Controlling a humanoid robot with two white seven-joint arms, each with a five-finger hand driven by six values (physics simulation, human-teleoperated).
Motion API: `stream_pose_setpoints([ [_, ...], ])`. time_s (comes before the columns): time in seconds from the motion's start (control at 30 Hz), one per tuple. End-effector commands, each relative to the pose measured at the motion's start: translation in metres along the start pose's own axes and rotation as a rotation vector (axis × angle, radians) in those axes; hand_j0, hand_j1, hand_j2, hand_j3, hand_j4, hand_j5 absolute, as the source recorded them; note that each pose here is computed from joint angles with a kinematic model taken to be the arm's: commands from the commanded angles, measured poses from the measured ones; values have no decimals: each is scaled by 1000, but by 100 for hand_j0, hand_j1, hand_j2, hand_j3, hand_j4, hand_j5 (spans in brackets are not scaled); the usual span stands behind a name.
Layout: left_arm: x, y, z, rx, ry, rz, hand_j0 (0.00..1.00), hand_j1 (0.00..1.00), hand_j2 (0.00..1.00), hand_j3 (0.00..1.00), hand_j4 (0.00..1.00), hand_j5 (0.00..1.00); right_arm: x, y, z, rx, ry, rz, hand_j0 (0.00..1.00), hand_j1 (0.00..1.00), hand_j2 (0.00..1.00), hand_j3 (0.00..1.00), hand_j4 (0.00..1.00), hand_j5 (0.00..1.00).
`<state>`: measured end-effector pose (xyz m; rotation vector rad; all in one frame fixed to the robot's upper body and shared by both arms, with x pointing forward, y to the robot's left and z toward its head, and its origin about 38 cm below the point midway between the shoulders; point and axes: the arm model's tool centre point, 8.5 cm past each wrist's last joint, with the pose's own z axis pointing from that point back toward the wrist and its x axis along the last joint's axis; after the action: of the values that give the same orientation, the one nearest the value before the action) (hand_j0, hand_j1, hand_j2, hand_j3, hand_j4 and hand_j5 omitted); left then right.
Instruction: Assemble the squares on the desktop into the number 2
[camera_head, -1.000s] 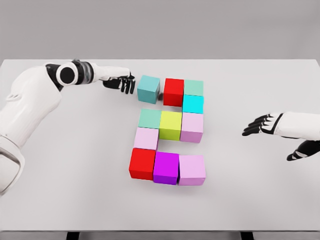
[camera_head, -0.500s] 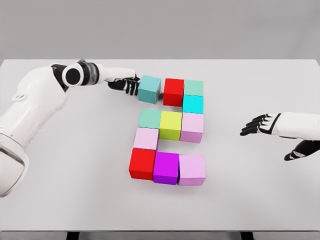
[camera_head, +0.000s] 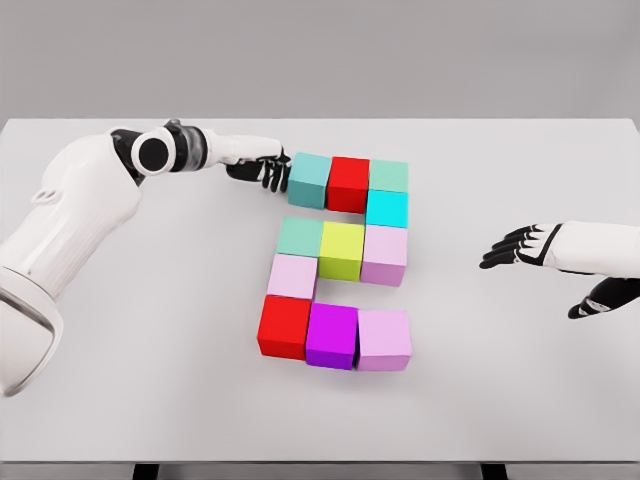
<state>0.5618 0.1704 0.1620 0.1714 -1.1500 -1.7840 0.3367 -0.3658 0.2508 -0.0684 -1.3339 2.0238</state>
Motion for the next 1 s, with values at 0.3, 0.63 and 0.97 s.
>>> stream_pose_setpoints([
  [0.3, -38, 12, 34, 77, 64, 82, 100, 100, 100, 100, 100, 100, 0, 0, 1, -3, 1, -7, 100, 100, 100, 100, 100, 100],
  [0.63, -30, 20, 135, 231, -259, -55, 100, 100, 100, 100, 100, 100, 1, -1, 0, -8, -2, -3, 100, 100, 100, 100, 100, 100],
  [0.97, -33, -17, 156, 163, -275, -75, 100, 100, 100, 100, 100, 100, 2, 0, -6, -18, -19, -9, 100, 100, 100, 100, 100, 100],
])
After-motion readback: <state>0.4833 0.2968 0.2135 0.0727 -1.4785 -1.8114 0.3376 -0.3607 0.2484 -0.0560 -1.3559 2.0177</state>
